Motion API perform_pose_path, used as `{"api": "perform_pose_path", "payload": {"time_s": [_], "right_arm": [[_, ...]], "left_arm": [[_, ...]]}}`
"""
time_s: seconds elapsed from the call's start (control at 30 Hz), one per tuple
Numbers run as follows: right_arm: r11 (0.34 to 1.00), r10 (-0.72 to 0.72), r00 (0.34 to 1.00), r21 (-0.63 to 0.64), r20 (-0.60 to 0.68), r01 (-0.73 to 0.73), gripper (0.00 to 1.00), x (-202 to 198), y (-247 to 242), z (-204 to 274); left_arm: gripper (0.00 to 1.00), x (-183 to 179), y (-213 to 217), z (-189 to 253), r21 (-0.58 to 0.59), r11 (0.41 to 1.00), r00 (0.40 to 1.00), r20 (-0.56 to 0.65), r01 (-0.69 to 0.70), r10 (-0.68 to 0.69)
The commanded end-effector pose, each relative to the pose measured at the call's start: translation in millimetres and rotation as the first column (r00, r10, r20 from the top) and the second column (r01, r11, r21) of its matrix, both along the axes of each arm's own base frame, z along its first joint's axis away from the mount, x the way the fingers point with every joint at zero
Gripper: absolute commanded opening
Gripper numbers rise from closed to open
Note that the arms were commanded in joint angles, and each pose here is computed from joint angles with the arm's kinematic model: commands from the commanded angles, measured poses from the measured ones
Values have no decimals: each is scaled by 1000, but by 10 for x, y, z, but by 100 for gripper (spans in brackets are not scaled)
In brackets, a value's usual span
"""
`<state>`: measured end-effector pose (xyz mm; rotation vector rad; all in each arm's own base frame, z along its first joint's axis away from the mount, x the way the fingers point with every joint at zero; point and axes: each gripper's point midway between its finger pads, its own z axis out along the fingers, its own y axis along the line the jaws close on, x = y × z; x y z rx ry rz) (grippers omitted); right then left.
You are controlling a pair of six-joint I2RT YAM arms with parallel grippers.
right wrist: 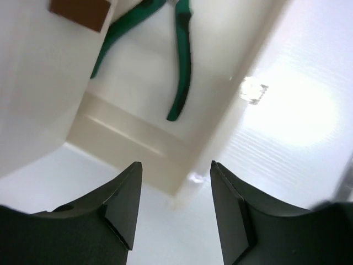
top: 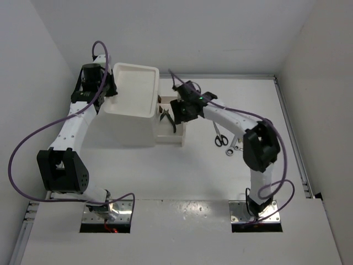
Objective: Sort the tools into containers
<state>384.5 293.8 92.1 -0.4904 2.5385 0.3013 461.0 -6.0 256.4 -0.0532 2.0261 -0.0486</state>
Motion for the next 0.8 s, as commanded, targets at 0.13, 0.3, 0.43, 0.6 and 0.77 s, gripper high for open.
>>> {"api": "perform_pose_path", "payload": {"time_s": [0.13,0.3,0.43,0.6,0.77], "right_arm": [[934,3,993,355,118,-45,53,255,-347,842],[792,93,993,610,-67,-33,53,195,-517,560],[617,173,965,785,-198,50,44,227,-556,349],[428,222,931,887,-291,176,36,233,-629,163],[344,236,896,894,-377,286,35,289,-679,-72]], "left_arm": [[0,-192,11,-723,-44,998,973,-228,-47,36],[0,-192,-8,-722,-50,998,973,-228,-39,26],[0,-200,-23,-683,-50,998,976,-219,-24,13],[0,-225,-38,-683,-50,999,976,-218,-10,-1],[0,-208,-14,-667,-55,998,978,-209,-12,0]]}}
